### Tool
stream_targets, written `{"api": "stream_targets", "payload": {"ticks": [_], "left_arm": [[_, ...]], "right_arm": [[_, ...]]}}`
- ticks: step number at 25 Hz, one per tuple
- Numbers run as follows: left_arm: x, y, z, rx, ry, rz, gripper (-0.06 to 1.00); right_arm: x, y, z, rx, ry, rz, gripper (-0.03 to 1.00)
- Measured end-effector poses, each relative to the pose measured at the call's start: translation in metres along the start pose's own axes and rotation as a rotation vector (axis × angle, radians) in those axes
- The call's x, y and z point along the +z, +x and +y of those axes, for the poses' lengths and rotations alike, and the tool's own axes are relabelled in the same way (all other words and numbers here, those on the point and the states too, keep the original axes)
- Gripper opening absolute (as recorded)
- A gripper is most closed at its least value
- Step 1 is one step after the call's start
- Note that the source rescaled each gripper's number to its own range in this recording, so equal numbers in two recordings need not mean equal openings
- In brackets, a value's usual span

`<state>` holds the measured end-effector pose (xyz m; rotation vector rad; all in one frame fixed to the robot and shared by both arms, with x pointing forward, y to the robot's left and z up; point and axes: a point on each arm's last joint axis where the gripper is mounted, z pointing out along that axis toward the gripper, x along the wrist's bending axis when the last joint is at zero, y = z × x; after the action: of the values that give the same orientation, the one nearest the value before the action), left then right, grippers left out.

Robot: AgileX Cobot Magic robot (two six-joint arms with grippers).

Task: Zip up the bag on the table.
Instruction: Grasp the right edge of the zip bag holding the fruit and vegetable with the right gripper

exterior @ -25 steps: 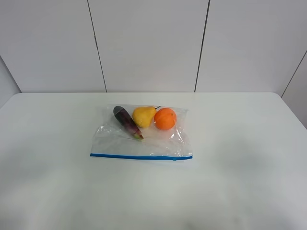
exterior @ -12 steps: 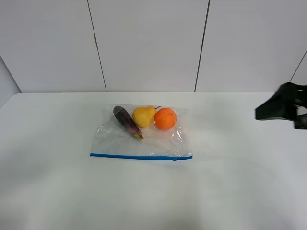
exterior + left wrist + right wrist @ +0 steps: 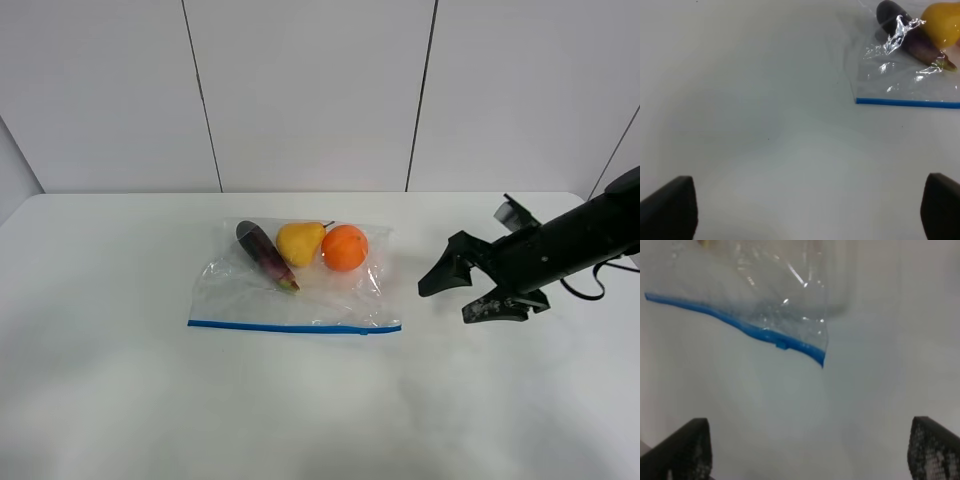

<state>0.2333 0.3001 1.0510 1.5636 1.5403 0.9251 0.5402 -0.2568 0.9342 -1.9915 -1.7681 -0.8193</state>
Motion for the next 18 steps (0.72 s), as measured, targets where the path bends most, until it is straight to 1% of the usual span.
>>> {"api": "stream_targets", "payload": {"ticks": [4,7,10,12,15,17,18], "left_arm": [[0.000,0.000,0.000,0.000,0.000,0.000,1.00],[0.000,0.000,0.000,0.000,0.000,0.000,1.00],[0.000,0.000,0.000,0.000,0.000,0.000,1.00],[0.000,0.000,0.000,0.000,0.000,0.000,1.00],[0.000,0.000,0.000,0.000,0.000,0.000,1.00],[0.000,0.000,0.000,0.000,0.000,0.000,1.00],[0.000,0.000,0.000,0.000,0.000,0.000,1.00]], "right_arm": [[0.032,-0.018,0.006,0.055,0.021,0.067,0.86],[0.048,-0.027,0.008,0.083,0.017,0.106,0.85],[0.064,-0.026,0.010,0.062,0.037,0.122,0.85],[0.074,-0.019,0.012,0.033,0.053,0.130,0.85],[0.079,-0.010,0.019,0.001,0.049,0.137,0.85],[0.078,-0.008,0.022,0.005,0.039,0.141,0.80],[0.078,-0.008,0.022,0.009,0.039,0.140,0.76]]}}
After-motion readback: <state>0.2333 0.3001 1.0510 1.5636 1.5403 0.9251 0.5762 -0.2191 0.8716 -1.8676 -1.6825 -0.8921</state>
